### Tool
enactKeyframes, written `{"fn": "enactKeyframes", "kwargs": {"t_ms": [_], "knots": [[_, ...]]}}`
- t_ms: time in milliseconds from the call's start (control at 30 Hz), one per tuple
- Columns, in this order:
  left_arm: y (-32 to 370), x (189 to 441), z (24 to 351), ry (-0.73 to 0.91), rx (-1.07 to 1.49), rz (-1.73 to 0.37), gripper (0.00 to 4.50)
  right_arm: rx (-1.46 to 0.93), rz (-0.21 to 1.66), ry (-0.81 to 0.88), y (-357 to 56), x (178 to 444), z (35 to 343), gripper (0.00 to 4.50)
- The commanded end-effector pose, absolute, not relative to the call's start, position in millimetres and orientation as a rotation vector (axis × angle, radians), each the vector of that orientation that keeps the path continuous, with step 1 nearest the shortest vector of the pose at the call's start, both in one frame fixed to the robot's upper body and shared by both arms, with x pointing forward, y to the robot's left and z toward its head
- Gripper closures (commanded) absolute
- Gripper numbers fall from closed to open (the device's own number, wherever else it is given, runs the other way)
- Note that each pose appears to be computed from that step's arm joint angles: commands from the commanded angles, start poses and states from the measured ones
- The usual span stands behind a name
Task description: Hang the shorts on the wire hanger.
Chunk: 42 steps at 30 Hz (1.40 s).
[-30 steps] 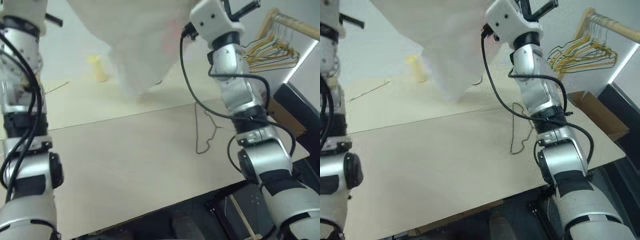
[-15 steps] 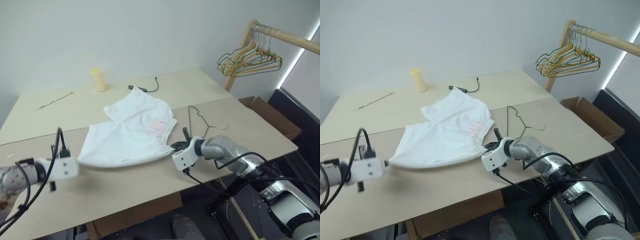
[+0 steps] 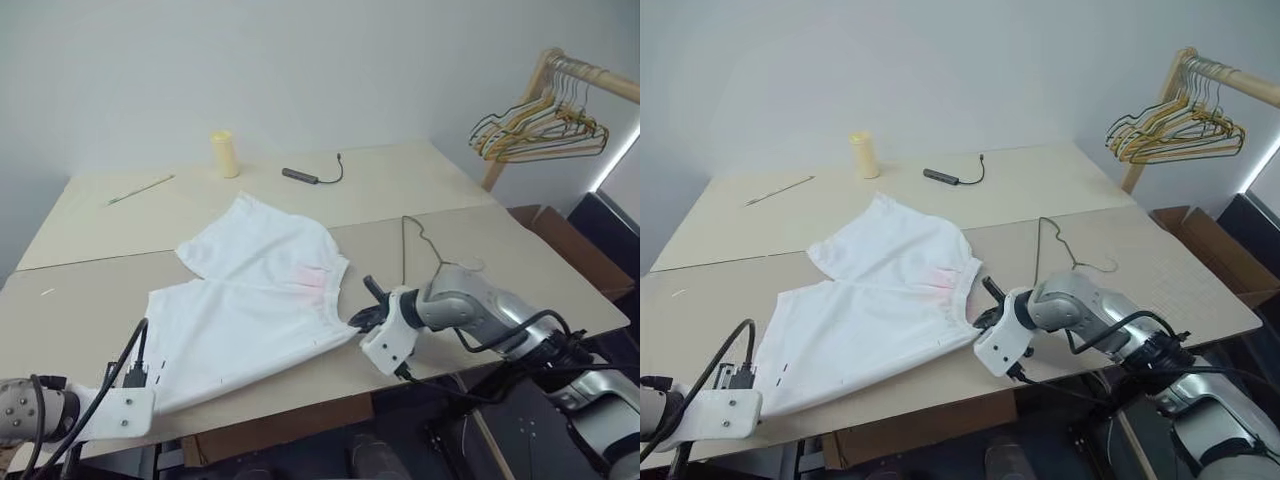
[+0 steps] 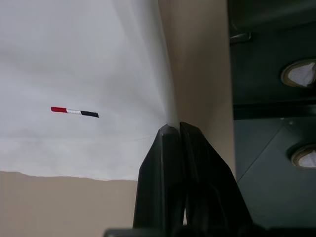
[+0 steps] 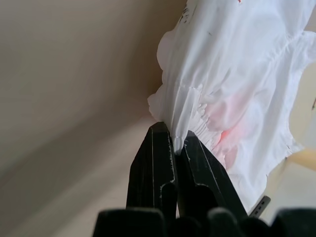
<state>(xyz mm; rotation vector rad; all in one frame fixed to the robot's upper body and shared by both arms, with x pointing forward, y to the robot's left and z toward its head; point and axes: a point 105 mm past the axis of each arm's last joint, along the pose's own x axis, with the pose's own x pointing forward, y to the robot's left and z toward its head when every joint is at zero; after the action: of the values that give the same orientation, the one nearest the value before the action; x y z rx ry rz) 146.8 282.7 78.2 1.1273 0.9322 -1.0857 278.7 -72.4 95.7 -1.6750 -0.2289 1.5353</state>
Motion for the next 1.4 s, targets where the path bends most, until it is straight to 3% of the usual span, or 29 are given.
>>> {"fn": "enactKeyframes", "kwargs": {"t_ms": [33,100,133,233,433,567,633,800,900,1133,1400], "knots": [[298,142,85,1.016,1.104,-1.043,4.47,-1.711,1.466,-0.189,-91,291,109,4.50],[291,143,84,0.985,1.089,-1.066,4.47,-1.733,1.466,-0.172,-95,294,105,4.50],[286,145,85,0.958,1.070,-1.075,4.49,-1.742,1.475,-0.155,-98,294,103,4.22],[272,152,91,0.891,1.022,-1.101,3.82,-1.757,1.500,-0.091,-108,291,102,3.40],[283,154,101,0.933,1.052,-1.124,1.86,-1.680,1.497,0.004,-126,286,115,1.26],[292,168,113,0.895,1.077,-1.062,0.53,-1.426,1.256,0.153,-135,306,133,0.00],[282,186,122,0.762,1.063,-1.019,0.02,-1.203,1.046,0.256,-138,329,141,0.00],[238,218,151,0.431,0.894,-1.020,0.02,-0.704,0.717,0.438,-139,361,138,0.00],[214,235,169,0.261,0.810,-1.020,0.02,-0.538,0.578,0.501,-139,373,129,0.00],[180,250,178,0.144,0.782,-1.098,0.02,-0.543,0.440,0.591,-147,380,91,0.00],[172,261,187,0.077,0.790,-1.120,0.02,-0.628,0.373,0.694,-191,367,66,0.00]]}}
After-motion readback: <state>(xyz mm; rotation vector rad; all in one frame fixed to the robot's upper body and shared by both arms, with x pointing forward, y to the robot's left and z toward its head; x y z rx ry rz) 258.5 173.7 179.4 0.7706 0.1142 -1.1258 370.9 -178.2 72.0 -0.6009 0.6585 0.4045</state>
